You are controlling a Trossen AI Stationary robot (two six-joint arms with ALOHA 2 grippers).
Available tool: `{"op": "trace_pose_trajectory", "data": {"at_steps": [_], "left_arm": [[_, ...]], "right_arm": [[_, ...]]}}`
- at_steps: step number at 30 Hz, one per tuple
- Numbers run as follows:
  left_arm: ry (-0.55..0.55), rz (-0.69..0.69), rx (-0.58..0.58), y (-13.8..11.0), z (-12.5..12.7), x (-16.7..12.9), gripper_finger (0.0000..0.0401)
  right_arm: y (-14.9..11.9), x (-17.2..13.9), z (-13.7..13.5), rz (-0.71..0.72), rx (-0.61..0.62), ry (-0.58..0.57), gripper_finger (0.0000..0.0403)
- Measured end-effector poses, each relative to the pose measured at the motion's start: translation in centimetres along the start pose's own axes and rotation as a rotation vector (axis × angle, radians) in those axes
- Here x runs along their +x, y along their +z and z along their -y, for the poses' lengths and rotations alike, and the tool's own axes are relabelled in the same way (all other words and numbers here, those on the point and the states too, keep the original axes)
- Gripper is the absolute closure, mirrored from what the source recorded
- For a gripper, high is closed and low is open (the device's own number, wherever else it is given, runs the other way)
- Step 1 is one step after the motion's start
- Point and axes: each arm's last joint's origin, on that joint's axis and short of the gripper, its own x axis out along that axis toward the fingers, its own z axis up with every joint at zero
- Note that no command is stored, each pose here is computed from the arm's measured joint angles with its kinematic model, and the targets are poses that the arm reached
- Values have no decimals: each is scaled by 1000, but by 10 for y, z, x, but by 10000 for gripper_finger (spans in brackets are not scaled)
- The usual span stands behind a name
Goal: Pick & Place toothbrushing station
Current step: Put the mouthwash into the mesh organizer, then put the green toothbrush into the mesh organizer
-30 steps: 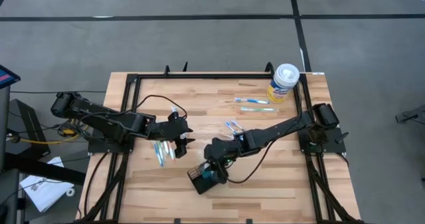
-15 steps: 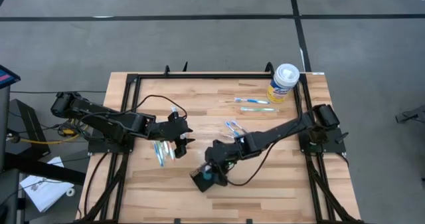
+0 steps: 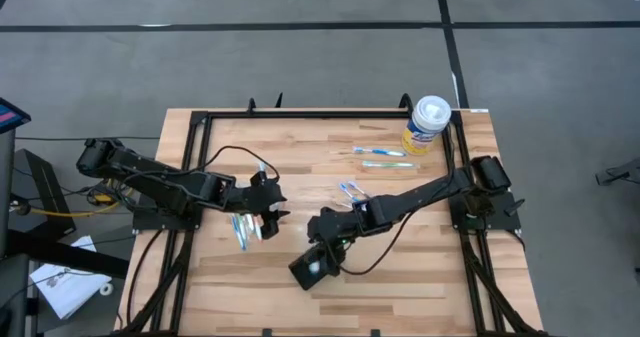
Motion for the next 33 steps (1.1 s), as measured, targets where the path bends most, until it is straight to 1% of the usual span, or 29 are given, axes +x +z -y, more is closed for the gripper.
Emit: {"op": "trace_pose_trajectory", "data": {"at_steps": [3,7,12,17,20,24,26,28,33], "left_arm": [[-2,6,10,1,0,0,219],[-3,10,11,1,0,0,219],[-1,19,8,2,0,0,219],[17,99,7,10,0,0,219],[10,178,-10,22,-1,-4,219],[48,301,27,41,-5,-14,219],[63,362,36,51,-12,-24,219],[77,430,18,63,-19,-34,219],[106,551,11,75,-38,-72,219]], "right_arm": [[1,0,2,-1,3,3,148],[6,-2,3,12,4,4,154],[29,-12,6,79,-6,11,171],[60,-30,9,142,6,54,188],[77,-51,6,157,-24,58,196],[102,-83,6,237,-44,62,202],[117,-103,8,318,-42,54,204],[127,-123,10,374,-34,38,205],[136,-157,23,450,-2,-45,203]]}}
